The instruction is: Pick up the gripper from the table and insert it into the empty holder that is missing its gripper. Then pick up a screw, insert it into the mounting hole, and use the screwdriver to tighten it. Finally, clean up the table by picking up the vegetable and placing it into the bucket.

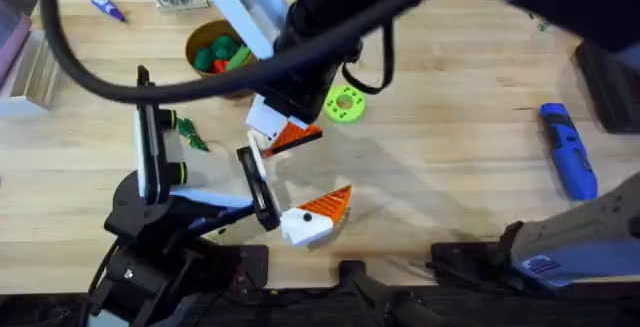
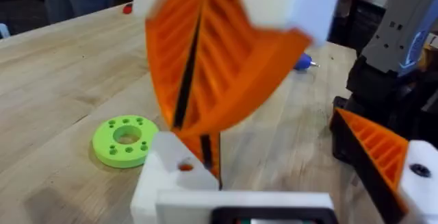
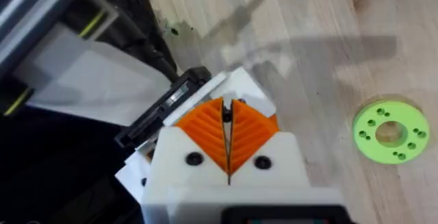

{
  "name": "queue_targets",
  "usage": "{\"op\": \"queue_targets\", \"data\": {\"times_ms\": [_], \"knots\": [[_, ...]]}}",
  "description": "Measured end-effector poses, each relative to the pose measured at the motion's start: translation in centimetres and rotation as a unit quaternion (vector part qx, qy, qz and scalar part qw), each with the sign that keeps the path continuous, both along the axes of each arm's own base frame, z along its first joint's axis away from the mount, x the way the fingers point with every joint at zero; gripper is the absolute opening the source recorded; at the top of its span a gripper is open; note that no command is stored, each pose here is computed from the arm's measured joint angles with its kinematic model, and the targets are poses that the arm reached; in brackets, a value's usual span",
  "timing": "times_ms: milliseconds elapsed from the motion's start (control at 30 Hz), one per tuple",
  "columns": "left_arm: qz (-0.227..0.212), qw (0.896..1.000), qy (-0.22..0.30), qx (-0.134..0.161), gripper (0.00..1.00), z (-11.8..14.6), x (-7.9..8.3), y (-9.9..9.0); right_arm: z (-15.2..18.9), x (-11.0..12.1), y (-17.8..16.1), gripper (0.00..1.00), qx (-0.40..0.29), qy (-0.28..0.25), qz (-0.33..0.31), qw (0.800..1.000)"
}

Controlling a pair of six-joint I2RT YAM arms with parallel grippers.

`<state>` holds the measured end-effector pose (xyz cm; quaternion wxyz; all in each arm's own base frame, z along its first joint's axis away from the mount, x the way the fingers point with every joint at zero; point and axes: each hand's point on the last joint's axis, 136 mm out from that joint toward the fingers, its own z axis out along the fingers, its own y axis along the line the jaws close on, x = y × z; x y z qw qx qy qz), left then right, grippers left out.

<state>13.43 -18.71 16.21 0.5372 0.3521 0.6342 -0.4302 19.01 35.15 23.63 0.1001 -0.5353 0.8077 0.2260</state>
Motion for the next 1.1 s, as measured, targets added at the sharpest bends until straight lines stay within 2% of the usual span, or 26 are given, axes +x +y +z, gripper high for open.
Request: {"op": "queue_targets", "data": {"times_ms": [500, 1100], "knots": [[0.000, 1.000, -0.001, 0.000, 0.986, 0.0, 0.0, 0.0, -0.9, 1.1, 0.1, 0.007, -0.016, -0.024, -0.005, 1.000], [-0.004, 1.000, 0.001, -0.001, 0.986, 0.0, -0.1, -0.1, -2.0, 0.7, 0.4, 0.006, -0.033, -0.016, 0.004, 0.999]]}}
